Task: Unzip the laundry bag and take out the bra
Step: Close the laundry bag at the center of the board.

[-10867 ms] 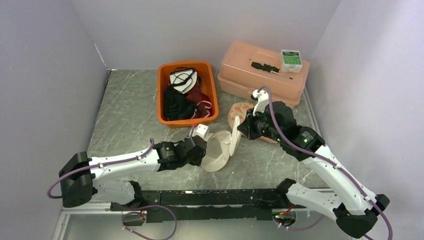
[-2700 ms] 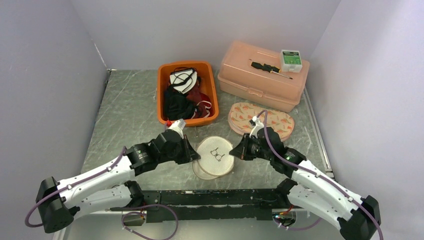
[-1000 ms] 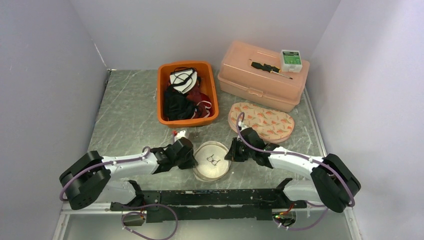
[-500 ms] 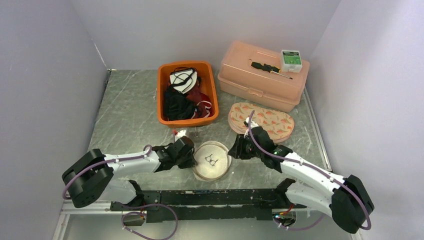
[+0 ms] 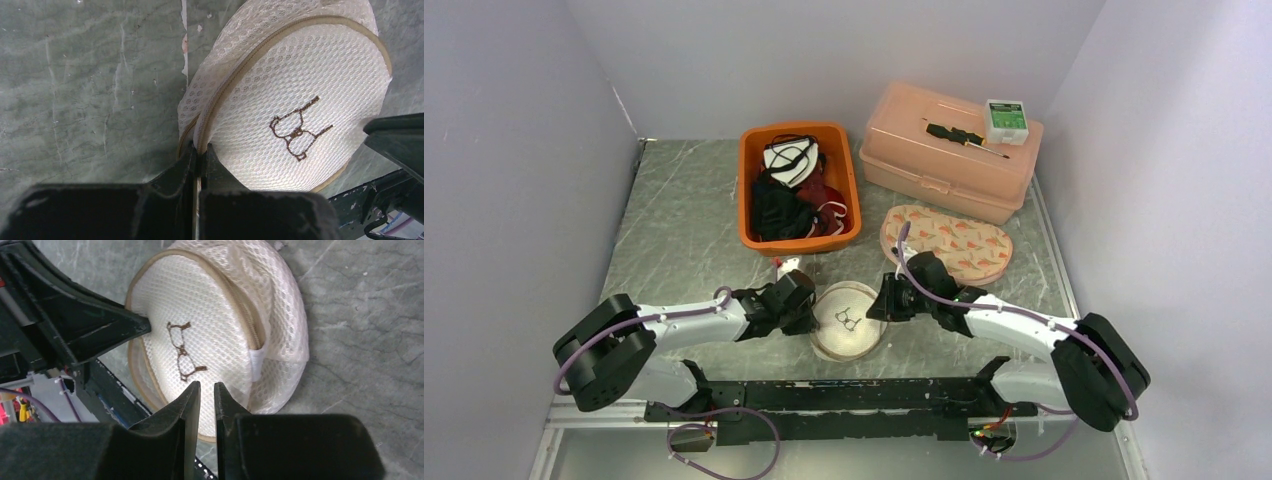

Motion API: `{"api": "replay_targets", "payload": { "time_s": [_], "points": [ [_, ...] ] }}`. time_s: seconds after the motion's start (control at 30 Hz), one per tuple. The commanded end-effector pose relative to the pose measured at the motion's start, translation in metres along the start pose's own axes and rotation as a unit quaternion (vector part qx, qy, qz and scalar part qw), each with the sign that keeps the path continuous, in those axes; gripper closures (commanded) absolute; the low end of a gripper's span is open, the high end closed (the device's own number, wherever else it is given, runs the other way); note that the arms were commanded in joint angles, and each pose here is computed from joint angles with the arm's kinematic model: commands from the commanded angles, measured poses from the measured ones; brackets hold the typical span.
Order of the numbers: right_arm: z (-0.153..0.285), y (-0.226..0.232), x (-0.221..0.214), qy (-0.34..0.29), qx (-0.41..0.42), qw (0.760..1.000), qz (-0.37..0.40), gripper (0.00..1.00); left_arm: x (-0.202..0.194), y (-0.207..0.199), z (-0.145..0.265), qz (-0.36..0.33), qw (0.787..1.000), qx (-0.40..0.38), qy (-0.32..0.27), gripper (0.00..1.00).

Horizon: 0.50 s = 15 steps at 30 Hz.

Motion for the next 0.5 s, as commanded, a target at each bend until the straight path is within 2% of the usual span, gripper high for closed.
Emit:
{"api": "replay_targets", "payload": {
  "time_s": [0.0,0.33,0.47],
  "points": [
    [-0.01,-0.01,0.003,-0.036,-0.008,0.999,-0.002,0.81,-0.003,0.012,-0.007,-0.017,0.999,0.033,0.005,0.97],
    [-0.025,-0.044,-0.021,-0.042,-0.057,0.997,-0.042,0.81,-0.006,0.013,-0.006,-0.018,1.0,0.011,0.005,0.97],
    [-0.025,-0.05,-0.021,-0.048,-0.074,0.996,-0.034,0.8,-0.006,0.013,-0.005,-0.016,1.0,0.008,0.003,0.97]
  ]
}}
Point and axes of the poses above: each gripper's point midway between its finger pads, its own z axis back along the fingers, its own y axis along the line the jaws close on, x = y × z, the point moved 6 cm from there along z, back along the fingers, and after that the axes turned 2 degrees about z, right-handed, at the moved point
